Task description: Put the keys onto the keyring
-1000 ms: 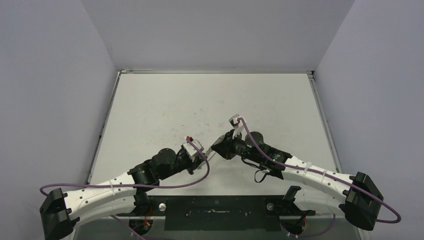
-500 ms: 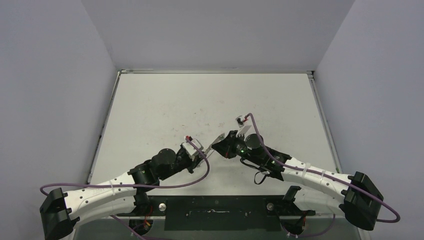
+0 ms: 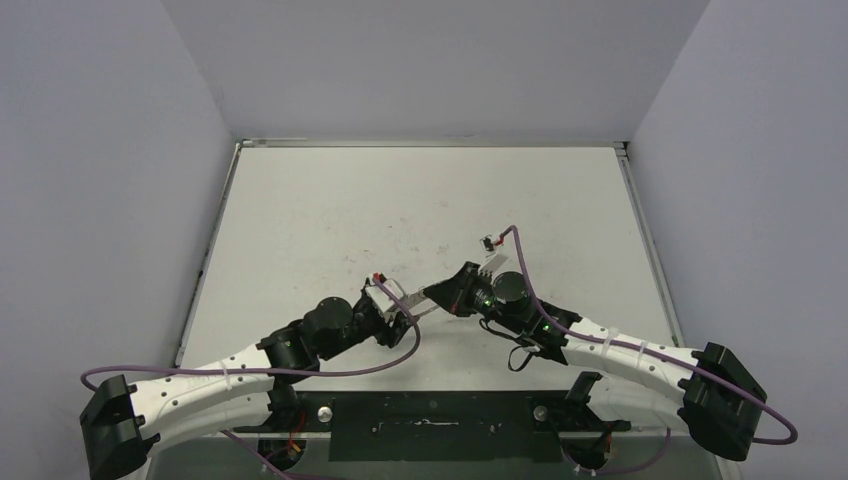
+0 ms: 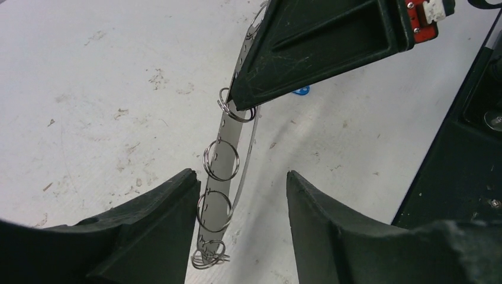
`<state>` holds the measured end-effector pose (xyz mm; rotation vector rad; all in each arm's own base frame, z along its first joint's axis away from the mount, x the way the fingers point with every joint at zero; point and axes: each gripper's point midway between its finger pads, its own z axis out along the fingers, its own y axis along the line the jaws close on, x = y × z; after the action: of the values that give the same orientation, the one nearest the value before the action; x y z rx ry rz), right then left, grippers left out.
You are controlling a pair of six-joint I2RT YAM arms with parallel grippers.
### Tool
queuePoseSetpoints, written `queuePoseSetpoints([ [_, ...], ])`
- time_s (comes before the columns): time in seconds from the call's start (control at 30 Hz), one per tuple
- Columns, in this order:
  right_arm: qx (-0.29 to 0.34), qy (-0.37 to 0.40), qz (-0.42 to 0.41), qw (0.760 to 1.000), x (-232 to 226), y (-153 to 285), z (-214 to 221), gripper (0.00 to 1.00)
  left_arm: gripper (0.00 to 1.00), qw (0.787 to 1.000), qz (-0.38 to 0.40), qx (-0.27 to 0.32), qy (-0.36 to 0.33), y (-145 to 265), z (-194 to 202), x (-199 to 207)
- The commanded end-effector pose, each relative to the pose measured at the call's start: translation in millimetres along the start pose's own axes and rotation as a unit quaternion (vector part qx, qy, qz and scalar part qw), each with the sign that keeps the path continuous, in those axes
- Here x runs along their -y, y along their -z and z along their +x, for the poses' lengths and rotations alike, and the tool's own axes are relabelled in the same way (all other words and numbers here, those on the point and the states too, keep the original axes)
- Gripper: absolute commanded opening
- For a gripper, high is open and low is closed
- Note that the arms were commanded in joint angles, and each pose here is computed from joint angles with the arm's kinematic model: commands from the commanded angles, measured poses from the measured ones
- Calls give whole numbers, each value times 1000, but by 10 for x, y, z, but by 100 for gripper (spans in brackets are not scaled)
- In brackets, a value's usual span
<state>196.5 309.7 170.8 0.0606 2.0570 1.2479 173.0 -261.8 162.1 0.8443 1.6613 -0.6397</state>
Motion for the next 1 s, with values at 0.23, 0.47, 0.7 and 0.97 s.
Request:
queuePoseSetpoints([
  [0.23, 9, 80, -11, 997, -91, 63, -103, 0, 55, 995, 37, 43, 85, 103, -463, 167],
  [0.47, -3, 103, 5, 995, -31, 89, -84, 0, 59, 982, 27, 30, 187, 89, -671, 85],
  [0.7, -4, 110, -7, 994, -97, 120, -96, 0, 60, 958, 58, -32, 278, -37, -562, 65],
  [0.97, -12, 114, -22, 993, -203, 131, -84, 0, 56, 943, 89, -41, 318, -207, -529, 134],
])
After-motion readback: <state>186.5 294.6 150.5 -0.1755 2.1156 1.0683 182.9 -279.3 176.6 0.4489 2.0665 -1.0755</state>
